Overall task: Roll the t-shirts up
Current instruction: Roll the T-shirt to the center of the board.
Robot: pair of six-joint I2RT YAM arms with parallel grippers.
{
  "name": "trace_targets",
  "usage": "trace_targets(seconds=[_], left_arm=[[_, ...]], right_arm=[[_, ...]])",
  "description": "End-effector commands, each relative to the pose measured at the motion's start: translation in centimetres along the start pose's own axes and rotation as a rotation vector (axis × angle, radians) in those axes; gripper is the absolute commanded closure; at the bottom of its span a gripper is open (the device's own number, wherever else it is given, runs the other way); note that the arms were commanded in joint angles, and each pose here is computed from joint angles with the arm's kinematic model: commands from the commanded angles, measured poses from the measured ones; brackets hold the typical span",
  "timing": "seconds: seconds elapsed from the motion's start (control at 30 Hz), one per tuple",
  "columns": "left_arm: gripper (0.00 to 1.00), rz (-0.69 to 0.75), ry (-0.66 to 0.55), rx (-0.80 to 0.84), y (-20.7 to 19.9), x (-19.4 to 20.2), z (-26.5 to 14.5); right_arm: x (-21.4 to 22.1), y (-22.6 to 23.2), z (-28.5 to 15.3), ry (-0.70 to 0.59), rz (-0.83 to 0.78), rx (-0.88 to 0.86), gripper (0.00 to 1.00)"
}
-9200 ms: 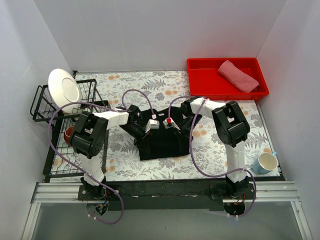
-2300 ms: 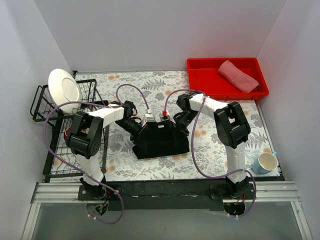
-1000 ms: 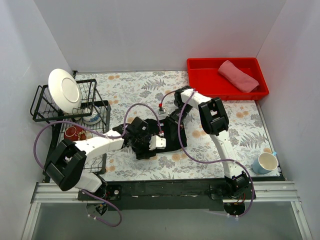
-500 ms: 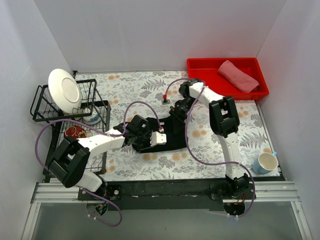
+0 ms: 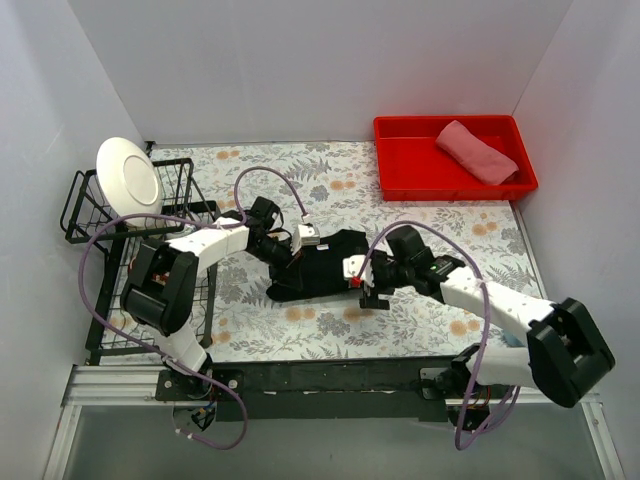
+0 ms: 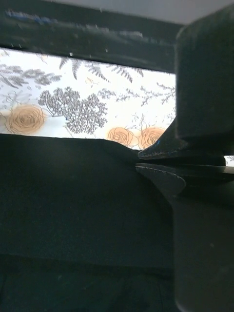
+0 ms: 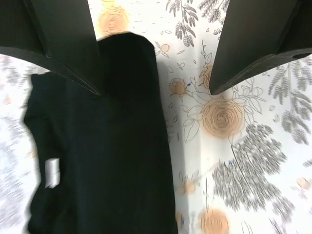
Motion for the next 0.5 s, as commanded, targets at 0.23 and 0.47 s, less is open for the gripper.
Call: trace_targets(seconds=[0.23,0.47], left_arm=[[1.00,-0.088,-0.102,0.109,-0.5,-1.1,-0.7],[1.00,-0.139,-0.119,0.111,0.2,-0.4,-1.1]], right_arm=[[-1.1,-3.5,3.6,-0.041,-0.131,0.120,0.15],[0.0,-2.2,5.1,-0.050,-0.282,0.030,0.18]])
Point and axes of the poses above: each gripper's point midway between its finger pads, its own z axis out along the fingers, its own y axis along the line the jaws close on, x = y × z, the point moved 5 cm from there along -z, back along the fingers, and after that the axes turned 8 degrees about z, right-handed, at the moved point
